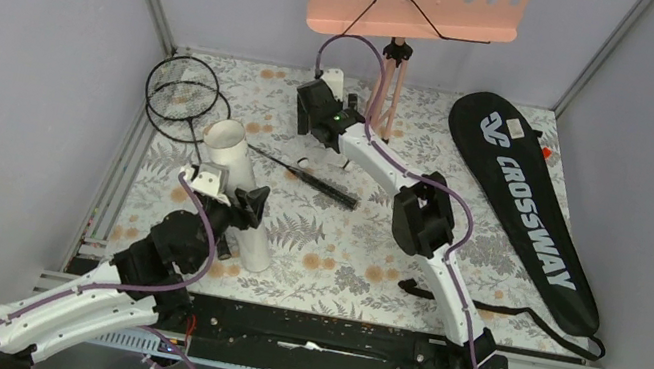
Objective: Pack up the badminton gear
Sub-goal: Pick up the shuttlecock at the center of the board.
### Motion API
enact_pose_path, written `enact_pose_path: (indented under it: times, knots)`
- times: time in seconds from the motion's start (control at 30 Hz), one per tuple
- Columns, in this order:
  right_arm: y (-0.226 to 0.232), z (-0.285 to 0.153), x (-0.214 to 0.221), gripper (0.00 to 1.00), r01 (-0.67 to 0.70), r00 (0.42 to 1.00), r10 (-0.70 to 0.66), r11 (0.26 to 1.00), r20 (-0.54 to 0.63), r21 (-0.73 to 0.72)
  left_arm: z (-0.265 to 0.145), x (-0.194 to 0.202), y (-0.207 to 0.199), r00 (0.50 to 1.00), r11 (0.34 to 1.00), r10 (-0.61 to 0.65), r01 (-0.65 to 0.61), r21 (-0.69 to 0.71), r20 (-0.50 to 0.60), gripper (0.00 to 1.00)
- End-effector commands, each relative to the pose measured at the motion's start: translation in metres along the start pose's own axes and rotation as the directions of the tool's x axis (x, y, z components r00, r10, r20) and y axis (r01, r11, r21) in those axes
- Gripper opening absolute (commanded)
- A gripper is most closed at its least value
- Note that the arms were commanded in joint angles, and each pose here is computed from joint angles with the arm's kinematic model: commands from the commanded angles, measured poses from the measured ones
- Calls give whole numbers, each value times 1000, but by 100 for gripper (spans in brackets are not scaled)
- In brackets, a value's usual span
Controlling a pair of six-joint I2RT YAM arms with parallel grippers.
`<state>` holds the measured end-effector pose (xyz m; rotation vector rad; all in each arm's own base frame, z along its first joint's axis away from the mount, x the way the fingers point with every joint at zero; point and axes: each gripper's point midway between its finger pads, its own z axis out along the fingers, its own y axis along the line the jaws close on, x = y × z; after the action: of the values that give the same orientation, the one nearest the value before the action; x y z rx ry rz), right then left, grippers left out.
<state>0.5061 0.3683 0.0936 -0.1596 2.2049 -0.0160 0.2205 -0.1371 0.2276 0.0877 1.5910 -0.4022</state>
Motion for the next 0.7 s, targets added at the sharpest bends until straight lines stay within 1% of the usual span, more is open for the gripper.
enact_pose_path:
  times: [0.0, 0.03, 0.07, 0.1, 0.13, 0.17, 0.37, 0.47, 0.6, 0.67]
  knots:
    - [-2, 3, -2, 99, -22, 1000, 21, 999, 19, 26, -2, 12, -4, 1000, 999, -8, 9, 34, -30, 46]
    - [-7, 4, 1, 99, 65, 998, -65, 997, 11, 30, -3, 11, -5, 1000, 999, -11, 12, 37, -28, 46]
    - [44, -6, 21, 99, -96, 991, 71, 970, -115, -222, -3, 11, -5, 1000, 999, -13, 14, 41, -27, 46]
    - [0, 7, -48, 99, -232, 951, 219, 972, 220, 32, -3, 11, -5, 1000, 999, -15, 16, 44, -25, 46]
    - [-77, -29, 66, 82, 179, 962, -106, 941, -252, 288, -3, 11, -5, 1000, 999, -16, 17, 45, -24, 46]
    - [-88, -39, 75, 76, 230, 942, -133, 925, -309, 302, -4, 11, -6, 1000, 999, -16, 18, 47, -23, 46]
    - [-101, -50, 80, 74, 244, 940, -142, 915, -310, 320, -5, 10, -6, 1000, 998, -23, 24, 51, -16, 47]
    - [-101, -51, 82, 74, 237, 942, -140, 922, -305, 307, -4, 10, -6, 1000, 999, -21, 22, 50, -16, 47]
    - [-98, -53, 79, 70, 219, 946, -129, 930, -296, 295, -3, 11, -7, 1000, 998, -18, 19, 53, -23, 46]
    - [-98, -55, 74, 67, 209, 953, -128, 934, -275, 290, -3, 11, -7, 1000, 999, -17, 18, 51, -23, 46]
